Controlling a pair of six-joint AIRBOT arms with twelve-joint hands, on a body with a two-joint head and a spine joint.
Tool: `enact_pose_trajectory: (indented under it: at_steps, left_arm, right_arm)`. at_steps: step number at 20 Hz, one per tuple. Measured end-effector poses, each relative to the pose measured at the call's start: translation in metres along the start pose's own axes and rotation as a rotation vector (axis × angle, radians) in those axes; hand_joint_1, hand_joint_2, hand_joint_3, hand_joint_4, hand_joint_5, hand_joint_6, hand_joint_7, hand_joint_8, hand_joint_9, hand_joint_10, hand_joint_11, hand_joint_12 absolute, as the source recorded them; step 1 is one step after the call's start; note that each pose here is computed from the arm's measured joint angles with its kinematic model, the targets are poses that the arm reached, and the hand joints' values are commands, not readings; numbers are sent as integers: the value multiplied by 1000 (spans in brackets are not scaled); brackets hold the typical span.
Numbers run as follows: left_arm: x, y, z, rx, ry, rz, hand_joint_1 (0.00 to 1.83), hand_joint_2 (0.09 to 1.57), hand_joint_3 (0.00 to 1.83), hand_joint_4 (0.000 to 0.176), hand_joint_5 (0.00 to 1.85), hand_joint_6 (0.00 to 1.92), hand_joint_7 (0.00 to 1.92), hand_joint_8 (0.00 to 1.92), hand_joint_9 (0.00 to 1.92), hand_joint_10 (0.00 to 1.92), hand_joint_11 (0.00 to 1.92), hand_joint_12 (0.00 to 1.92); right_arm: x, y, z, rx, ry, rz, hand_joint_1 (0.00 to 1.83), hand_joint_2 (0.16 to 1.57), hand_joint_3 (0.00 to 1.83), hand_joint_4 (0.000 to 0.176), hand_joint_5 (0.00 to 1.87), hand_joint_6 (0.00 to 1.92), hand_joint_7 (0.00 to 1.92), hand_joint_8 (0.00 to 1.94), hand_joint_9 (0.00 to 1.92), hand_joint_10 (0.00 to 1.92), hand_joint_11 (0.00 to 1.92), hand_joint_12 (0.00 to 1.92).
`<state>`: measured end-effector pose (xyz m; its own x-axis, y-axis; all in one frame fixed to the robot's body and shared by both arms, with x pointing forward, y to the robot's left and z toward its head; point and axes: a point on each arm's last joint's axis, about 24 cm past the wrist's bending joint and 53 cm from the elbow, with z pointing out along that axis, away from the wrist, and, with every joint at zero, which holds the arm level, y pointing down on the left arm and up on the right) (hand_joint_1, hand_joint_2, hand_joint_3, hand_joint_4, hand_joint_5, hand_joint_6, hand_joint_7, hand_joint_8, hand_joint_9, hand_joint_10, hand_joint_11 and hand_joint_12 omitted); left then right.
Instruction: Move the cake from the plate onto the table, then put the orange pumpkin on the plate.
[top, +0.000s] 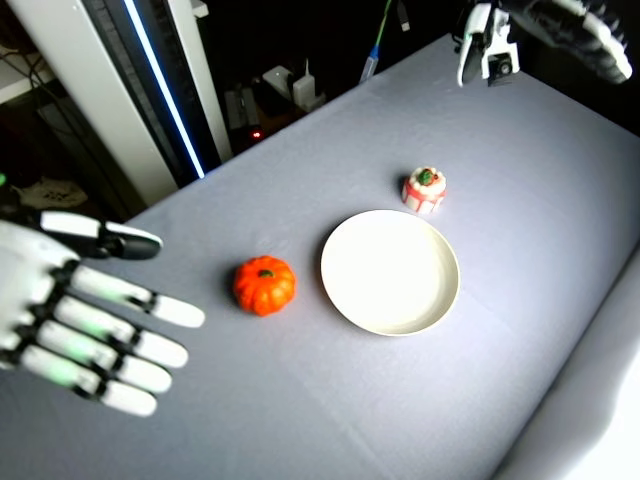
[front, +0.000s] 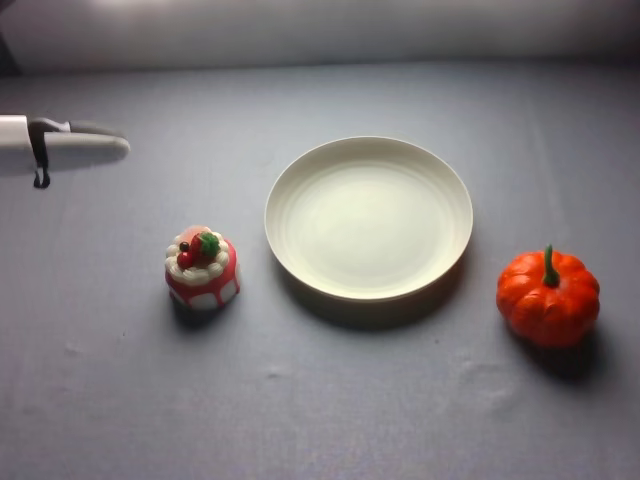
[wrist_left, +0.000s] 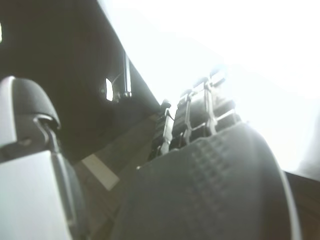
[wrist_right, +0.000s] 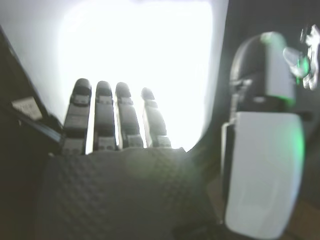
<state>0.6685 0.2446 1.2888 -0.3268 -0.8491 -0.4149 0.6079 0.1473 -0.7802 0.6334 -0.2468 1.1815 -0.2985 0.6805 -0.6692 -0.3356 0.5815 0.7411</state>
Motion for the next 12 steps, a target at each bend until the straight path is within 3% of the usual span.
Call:
enact_pose_trajectory:
  at_steps: [1,2,3,4,5,6,7,8,9,10,11,12]
  left_arm:
    - [-1,0,0,-1,-4,-1,979,833,0,0,84,3,0,0,0,0,0,0]
    - [-2,1,0,-6,-10,-4,991,827,0,29,99,11,0,0,0,0,0,0]
    - [-2,1,0,-6,-7,-3,991,839,0,84,44,1,0,0,0,0,0,0]
    - [0,2,0,-7,-1,0,965,881,8,0,94,22,0,0,0,0,0,0]
    - [2,2,0,-8,6,1,961,921,8,0,67,20,0,0,0,0,0,284]
    - [3,2,0,-9,11,2,923,935,3,0,69,6,0,0,0,0,0,661]
    - [3,3,0,-14,11,2,838,947,0,63,13,0,0,0,11,3,0,926]
    - [1,5,0,-21,7,2,850,951,0,90,21,0,0,0,17,6,0,1280]
    - [2,6,0,-21,7,1,898,969,0,40,152,1,0,0,24,9,0,1549]
    - [4,6,0,-21,10,-2,913,986,1,70,86,2,0,0,64,31,0,1784]
    - [7,6,1,-20,18,-2,881,981,0,101,16,0,0,0,103,53,0,1894]
    - [8,8,1,-22,19,-4,882,966,0,117,2,0,0,0,98,54,0,1916]
  right_arm:
    - [11,0,11,0,42,-7,685,832,0,80,0,0,0,0,0,0,0,0]
    - [24,-1,20,3,86,-19,696,811,0,61,0,0,0,0,0,0,0,0]
    - [38,0,30,2,132,-31,732,791,0,103,4,1,0,0,0,0,0,0]
    - [49,0,38,5,166,-41,756,795,0,94,0,0,0,0,0,0,59,27]
    - [57,0,42,7,189,-49,775,791,0,84,0,0,0,0,0,0,74,36]
    - [64,-1,45,13,217,-64,758,794,0,86,0,0,0,0,0,0,67,36]
    - [71,-2,46,18,239,-76,740,786,0,83,0,0,0,0,0,0,73,42]
    - [78,-5,47,30,262,-84,747,798,0,87,0,0,0,0,0,0,61,41]
    - [81,-7,47,35,272,-84,744,802,0,91,0,0,0,0,0,0,11,225]
    - [85,-8,47,40,287,-93,730,802,0,76,0,0,0,0,0,0,1,404]
    - [88,-9,46,43,296,-98,747,801,0,50,0,0,0,0,0,0,0,527]
    - [90,-11,47,46,301,-102,740,794,0,25,0,0,0,0,0,0,0,571]
